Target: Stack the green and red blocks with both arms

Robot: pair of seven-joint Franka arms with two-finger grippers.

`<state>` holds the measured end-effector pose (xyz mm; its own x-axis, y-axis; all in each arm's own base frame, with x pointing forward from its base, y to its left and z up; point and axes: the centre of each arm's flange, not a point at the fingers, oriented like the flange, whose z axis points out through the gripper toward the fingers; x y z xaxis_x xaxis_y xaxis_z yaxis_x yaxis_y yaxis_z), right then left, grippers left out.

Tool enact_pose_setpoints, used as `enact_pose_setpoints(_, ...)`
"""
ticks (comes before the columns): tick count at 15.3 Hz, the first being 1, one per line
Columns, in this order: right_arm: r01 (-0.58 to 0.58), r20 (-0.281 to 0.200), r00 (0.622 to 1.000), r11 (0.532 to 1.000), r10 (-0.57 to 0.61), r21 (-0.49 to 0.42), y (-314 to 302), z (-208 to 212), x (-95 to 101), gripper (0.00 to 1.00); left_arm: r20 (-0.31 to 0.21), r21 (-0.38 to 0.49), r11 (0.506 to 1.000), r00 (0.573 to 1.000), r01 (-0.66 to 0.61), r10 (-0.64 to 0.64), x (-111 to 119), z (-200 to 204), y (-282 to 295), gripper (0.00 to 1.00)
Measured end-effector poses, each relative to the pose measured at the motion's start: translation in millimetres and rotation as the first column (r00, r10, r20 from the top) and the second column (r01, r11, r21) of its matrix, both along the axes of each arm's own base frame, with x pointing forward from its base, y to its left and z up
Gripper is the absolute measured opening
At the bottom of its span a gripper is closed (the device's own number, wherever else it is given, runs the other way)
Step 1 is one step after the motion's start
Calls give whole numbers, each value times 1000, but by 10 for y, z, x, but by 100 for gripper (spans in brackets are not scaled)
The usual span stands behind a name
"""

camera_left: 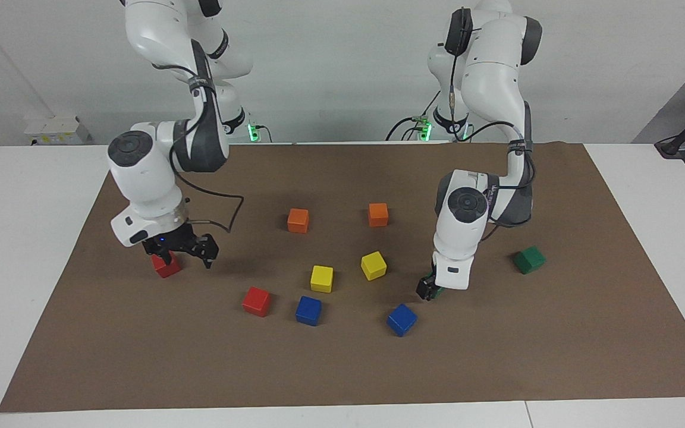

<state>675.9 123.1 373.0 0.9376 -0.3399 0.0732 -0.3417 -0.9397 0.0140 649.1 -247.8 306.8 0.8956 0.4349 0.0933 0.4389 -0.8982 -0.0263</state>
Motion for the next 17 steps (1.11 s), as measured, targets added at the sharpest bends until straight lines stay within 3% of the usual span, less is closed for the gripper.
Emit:
enact_pose_setpoints(2,53,-14,999,999,-53,-6,186,-125,130,100,-2,5,1000,1000,1,-1,4,15,28,57)
enact_pose_setpoints(3,86,-19,996,996,-86,-9,238,-145,202,100,-14,12,1000,1000,11,-11,-6,28,46,55)
enact_pose_setpoints(7,171,-10,985,985,-171,-12,458,-176,435,100,-88,46,979,977,199,-194,2,520,552,55)
enact_pose_setpoints(11,172,9,985,985,-172,-7,495,-318,514,100,-102,-19,928,923,372,-372,5,1351,2097,55)
enact_pose_setpoints(14,164,15,986,986,-164,-8,540,-378,518,100,-83,-67,906,903,417,-422,-78,1437,2837,55)
enact_pose_setpoints(17,156,1,988,988,-156,-17,580,-498,476,100,-81,-71,889,886,452,-456,-109,1250,2829,55)
